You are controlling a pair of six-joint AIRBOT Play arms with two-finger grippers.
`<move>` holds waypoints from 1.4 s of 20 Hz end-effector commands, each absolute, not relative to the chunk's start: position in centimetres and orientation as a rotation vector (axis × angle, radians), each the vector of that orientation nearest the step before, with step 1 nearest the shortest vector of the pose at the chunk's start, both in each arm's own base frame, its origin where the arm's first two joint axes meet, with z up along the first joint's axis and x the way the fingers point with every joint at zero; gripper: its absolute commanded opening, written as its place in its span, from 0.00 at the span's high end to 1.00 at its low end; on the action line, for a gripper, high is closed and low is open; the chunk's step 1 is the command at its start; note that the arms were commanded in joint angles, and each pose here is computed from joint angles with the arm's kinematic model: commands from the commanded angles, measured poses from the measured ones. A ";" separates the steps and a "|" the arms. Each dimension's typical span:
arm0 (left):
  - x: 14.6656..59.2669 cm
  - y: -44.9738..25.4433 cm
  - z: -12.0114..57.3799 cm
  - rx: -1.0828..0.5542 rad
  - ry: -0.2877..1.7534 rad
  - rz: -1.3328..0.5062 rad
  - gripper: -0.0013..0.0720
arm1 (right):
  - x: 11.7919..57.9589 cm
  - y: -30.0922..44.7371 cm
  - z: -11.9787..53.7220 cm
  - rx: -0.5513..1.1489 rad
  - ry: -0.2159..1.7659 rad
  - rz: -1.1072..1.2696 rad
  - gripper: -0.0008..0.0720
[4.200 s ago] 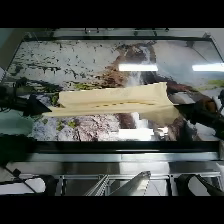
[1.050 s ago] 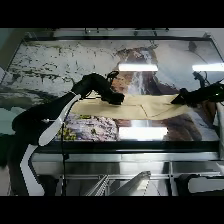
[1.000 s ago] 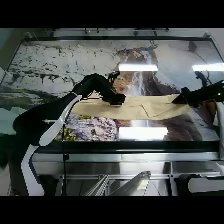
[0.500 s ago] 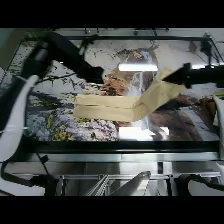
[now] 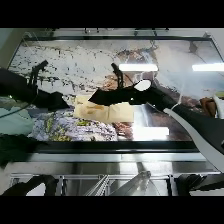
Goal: Fold the shirts.
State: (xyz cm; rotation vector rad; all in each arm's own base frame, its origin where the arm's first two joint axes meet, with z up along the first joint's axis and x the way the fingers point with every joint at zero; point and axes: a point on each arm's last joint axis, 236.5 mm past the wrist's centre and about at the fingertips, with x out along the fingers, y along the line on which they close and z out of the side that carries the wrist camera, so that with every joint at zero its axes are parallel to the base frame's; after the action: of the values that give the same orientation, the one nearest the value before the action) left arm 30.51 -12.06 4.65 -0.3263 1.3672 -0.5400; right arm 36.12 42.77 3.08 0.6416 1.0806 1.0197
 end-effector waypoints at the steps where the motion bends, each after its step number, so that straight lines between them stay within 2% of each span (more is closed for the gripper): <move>1: 28.0 -12.3 2.5 -0.380 1.325 -0.530 0.95 | 32.5 44.8 5.1 0.663 1.078 1.230 0.60; 4: 27.1 -12.5 2.3 -0.391 1.302 -0.527 0.95 | 34.0 39.1 9.6 0.627 1.049 1.234 0.60; 6: 26.6 -12.5 2.4 -0.386 1.294 -0.528 0.95 | 36.4 32.8 9.2 0.544 1.090 1.054 0.60; 7: 26.5 -12.5 2.5 -0.384 1.289 -0.529 0.95 | 37.7 29.1 8.0 0.504 1.127 0.925 0.55; 8: 26.3 -12.6 2.8 -0.381 1.286 -0.533 0.95 | 38.5 25.8 6.6 0.490 1.173 0.801 0.37; 9: 26.2 -12.6 3.0 -0.377 1.279 -0.536 0.95 | 38.9 22.6 4.8 0.481 1.220 0.688 0.24; 11: 26.2 -12.7 3.9 -0.377 1.252 -0.544 0.95 | 38.7 18.4 1.0 0.515 1.312 0.526 0.24; 14: 25.3 -12.9 4.7 -0.362 1.243 -0.563 0.95 | 38.2 16.9 -4.0 0.625 1.368 0.431 0.24; 20: 24.2 -13.1 5.8 -0.344 1.232 -0.584 0.95 | 38.1 21.5 -9.1 0.860 1.448 0.537 0.24; 21: 23.9 -13.2 5.8 -0.347 1.241 -0.591 0.95 | 38.2 22.5 -9.5 0.899 1.446 0.558 0.27; 27: 23.9 -14.1 6.4 -0.387 1.231 -0.624 0.95 | 38.4 27.7 -9.3 1.024 1.402 0.662 0.27; 28: 23.9 -14.1 6.5 -0.387 1.229 -0.623 0.95 | 38.7 28.3 -8.9 1.046 1.375 0.686 0.37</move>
State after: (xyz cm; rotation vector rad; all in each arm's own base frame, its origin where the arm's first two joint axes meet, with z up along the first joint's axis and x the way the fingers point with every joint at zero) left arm 23.85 -13.88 6.23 -0.3748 1.2368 -0.6174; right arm 37.83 26.11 -9.69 0.9617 1.4381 0.6299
